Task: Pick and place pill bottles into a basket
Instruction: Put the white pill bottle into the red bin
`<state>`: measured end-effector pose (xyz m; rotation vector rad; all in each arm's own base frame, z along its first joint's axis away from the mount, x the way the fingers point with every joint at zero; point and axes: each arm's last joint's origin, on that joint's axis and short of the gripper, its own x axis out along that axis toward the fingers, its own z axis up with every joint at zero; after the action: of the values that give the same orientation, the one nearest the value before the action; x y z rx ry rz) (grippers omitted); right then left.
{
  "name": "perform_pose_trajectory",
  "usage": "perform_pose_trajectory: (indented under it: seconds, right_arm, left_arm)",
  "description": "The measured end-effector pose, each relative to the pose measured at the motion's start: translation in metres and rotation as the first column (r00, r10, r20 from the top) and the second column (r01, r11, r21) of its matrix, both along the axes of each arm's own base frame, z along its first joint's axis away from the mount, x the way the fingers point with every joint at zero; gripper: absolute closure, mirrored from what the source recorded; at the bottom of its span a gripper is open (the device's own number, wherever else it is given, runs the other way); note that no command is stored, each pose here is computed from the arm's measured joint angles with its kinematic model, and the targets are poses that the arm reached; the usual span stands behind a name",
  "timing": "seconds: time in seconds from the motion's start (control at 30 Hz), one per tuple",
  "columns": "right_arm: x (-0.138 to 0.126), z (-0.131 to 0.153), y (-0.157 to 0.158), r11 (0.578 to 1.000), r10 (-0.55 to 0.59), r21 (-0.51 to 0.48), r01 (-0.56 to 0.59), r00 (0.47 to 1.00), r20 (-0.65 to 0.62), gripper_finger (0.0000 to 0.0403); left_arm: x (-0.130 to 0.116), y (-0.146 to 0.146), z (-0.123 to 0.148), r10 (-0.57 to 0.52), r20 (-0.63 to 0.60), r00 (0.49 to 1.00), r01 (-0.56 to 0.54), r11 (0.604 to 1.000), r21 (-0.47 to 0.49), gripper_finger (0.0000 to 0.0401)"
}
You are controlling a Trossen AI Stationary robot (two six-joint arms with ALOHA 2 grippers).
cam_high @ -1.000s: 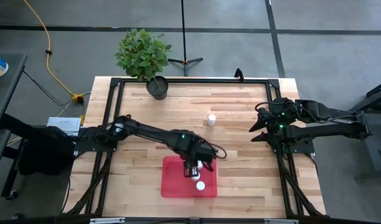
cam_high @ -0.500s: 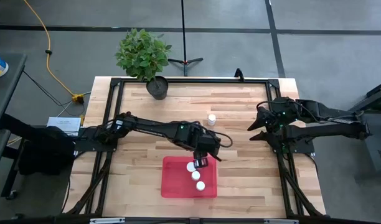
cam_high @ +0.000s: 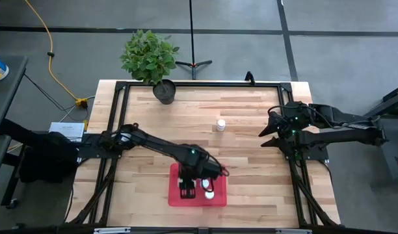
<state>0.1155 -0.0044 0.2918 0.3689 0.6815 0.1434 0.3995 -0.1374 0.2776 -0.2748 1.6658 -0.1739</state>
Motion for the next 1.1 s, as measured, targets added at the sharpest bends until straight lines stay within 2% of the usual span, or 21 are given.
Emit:
perform_pose_trajectory:
  seconds: [0.2, 0.37, 0.63, 0.83, 1.0, 1.1]
  right_arm:
    - [0.001, 0.001, 0.0, 1.0, 0.001, -0.004, -0.001, 1.0, 0.013, 0.0171]
    - [0.001, 0.001, 0.0, 1.0, 0.002, -0.006, -0.002, 1.0, 0.016, 0.0171]
    - [0.001, 0.001, 0.0, 1.0, 0.01, -0.017, -0.009, 1.0, 0.019, 0.0171]
    - [0.001, 0.001, 0.0, 1.0, 0.009, -0.022, -0.008, 1.0, 0.021, 0.0171]
    - [0.001, 0.001, 0.0, 1.0, 0.009, -0.022, -0.009, 1.0, 0.021, 0.0171]
    - [0.001, 0.001, 0.0, 1.0, 0.01, -0.022, -0.01, 1.0, 0.022, 0.0171]
  left_arm:
    - [-0.014, -0.001, -0.046, 0.009, -0.228, 0.974, -0.019, 0.999, -0.045, 0.0193]
    - [-0.022, 0.0, -0.065, 0.017, -0.33, 0.944, -0.048, 0.995, -0.086, 0.0193]
    - [-0.021, -0.001, -0.065, 0.006, -0.324, 0.946, -0.046, 0.992, -0.114, 0.0188]
    - [-0.011, -0.003, -0.061, -0.002, -0.223, 0.975, -0.033, 0.988, -0.151, 0.014]
    - [-0.003, -0.003, -0.055, -0.001, -0.142, 0.99, -0.024, 0.985, -0.171, 0.013]
    - [-0.001, 0.0, -0.055, 0.013, -0.135, 0.991, -0.036, 0.986, -0.163, 0.0128]
